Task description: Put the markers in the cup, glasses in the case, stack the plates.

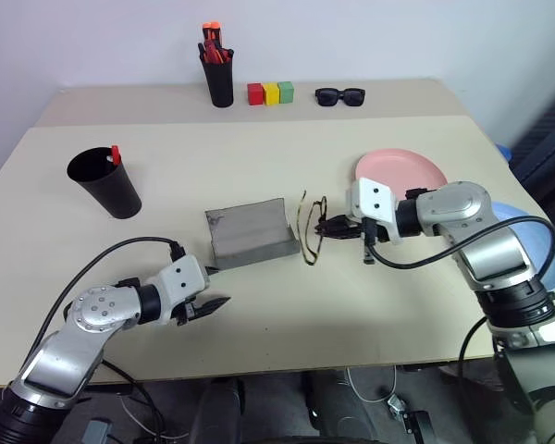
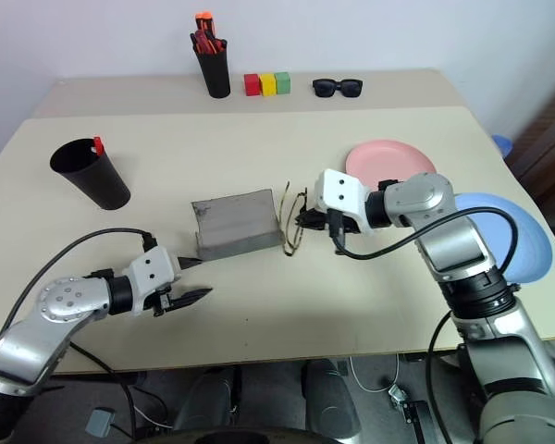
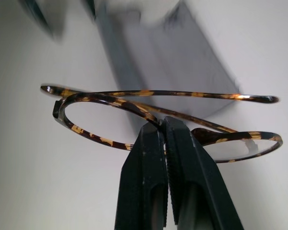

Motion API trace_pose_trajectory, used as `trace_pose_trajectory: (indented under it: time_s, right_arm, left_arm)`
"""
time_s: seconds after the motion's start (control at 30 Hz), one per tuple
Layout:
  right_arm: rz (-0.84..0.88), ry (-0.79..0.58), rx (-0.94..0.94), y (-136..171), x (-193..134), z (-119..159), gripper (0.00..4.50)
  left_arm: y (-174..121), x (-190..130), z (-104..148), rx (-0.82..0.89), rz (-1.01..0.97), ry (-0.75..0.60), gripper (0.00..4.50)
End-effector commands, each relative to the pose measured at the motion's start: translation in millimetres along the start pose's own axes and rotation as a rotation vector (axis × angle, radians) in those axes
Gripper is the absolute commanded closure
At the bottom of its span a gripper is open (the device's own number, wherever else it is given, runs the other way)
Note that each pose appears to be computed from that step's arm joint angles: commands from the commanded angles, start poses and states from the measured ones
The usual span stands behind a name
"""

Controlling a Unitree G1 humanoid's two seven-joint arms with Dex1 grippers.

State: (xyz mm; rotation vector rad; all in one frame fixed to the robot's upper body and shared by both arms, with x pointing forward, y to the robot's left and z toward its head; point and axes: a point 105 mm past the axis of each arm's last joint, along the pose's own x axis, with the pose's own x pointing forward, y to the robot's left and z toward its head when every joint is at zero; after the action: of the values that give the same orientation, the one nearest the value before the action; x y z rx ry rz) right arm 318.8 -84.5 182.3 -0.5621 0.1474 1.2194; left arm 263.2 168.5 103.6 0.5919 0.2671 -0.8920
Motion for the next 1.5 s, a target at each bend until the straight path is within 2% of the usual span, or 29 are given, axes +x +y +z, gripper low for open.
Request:
trace_pose_trajectory:
  time_s: [0.03,0.1,0.2,0.33,0.63,0.93,1.07,1.23,1.33,1.5]
  right_arm:
    - [-0.133,-0.086,0.152,-8.8,14.9,29.5,4.48]
    - [-0.177,-0.097,0.228,-8.0,31.7,38.6,4.48]
    - [-0.197,-0.087,0.241,-2.2,47.0,45.3,4.48]
    - [-0.27,-0.044,0.28,2.2,75.4,42.7,4.48]
    - [-0.29,0.045,0.323,6.9,87.5,25.4,4.48]
    - [-0.289,0.034,0.306,9.2,90.0,25.8,4.48]
    - [-0.258,-0.027,0.118,10.7,83.2,40.1,4.48]
    - [-0.068,-0.077,-0.332,28.0,53.7,52.1,4.48]
    - [0.097,-0.037,-0.568,40.6,32.0,38.5,4.48]
    - [0.353,0.145,-0.884,43.5,1.5,-7.1,4.48]
  left_arm:
    - [24.5,-17.6,3.2,-0.021,0.117,-0.012,1.59]
    - [32.8,-27.4,-2.1,-0.045,0.165,0.005,1.59]
    - [37.0,-33.8,-7.5,-0.053,0.192,0.027,1.59]
    - [34.3,-37.5,-9.7,-0.053,0.199,0.043,1.59]
    - [31.4,-41.5,-12.5,-0.057,0.211,0.061,1.59]
    - [30.6,-38.8,-13.1,-0.052,0.202,0.06,1.59]
    - [30.1,-36.7,-12.3,-0.046,0.194,0.059,1.59]
    - [29.8,-34.1,-13.7,-0.046,0.187,0.06,1.59]
    - [30.8,-33.1,-13.9,-0.044,0.181,0.062,1.59]
    - [35.8,-30.6,-12.3,-0.031,0.168,0.063,1.59]
